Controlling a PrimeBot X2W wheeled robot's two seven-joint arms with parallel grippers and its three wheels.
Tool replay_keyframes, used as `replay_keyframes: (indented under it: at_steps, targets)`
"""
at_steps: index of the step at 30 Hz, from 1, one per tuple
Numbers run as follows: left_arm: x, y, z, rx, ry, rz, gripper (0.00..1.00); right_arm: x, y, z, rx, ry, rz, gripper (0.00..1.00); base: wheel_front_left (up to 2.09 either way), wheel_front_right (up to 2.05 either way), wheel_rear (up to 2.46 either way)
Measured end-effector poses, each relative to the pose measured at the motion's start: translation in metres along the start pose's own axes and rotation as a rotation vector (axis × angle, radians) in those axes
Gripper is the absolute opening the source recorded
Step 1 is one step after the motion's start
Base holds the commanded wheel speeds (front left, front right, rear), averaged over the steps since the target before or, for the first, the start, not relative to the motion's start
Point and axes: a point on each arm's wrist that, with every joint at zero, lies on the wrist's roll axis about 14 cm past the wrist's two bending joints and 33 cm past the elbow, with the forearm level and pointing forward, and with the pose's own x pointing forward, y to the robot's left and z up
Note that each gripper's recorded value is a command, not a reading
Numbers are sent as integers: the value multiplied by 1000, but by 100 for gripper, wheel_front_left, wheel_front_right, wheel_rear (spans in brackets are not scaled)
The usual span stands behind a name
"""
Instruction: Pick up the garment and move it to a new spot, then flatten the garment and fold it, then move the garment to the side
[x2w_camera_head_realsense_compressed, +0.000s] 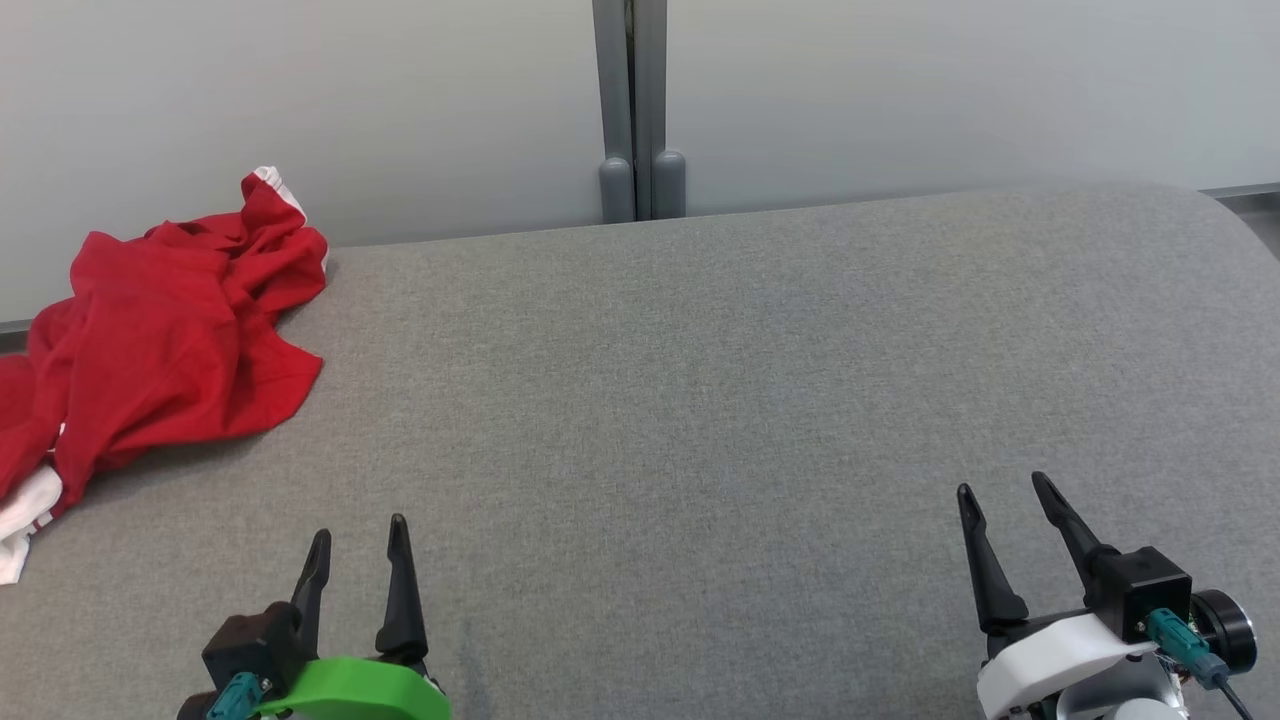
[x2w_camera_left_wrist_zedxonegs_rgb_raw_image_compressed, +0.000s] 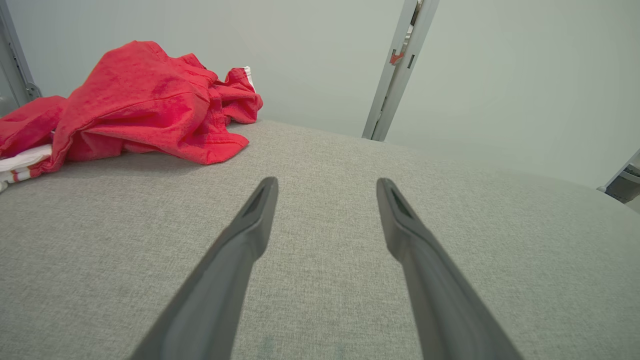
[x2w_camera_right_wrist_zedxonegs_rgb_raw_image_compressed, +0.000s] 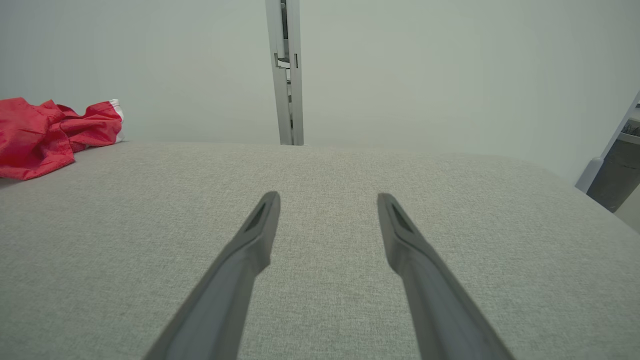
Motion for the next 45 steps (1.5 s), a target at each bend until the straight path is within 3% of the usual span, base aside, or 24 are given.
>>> replay_keyframes:
  at_steps: [16, 35, 45]
  targets:
    - [-3, -5, -3, 88, -6, -27, 100, -1, 7, 4, -114, -19, 39, 100, 0, 0, 0]
    - [-5, -2, -6, 88, 4, -18, 100, 0, 7, 3, -103, -19, 36, 100, 0, 0, 0]
    - [-20, 20, 4, 83, -26, 56, 100, 11, 24, 0, -77, -15, 91, 100, 0, 0, 0]
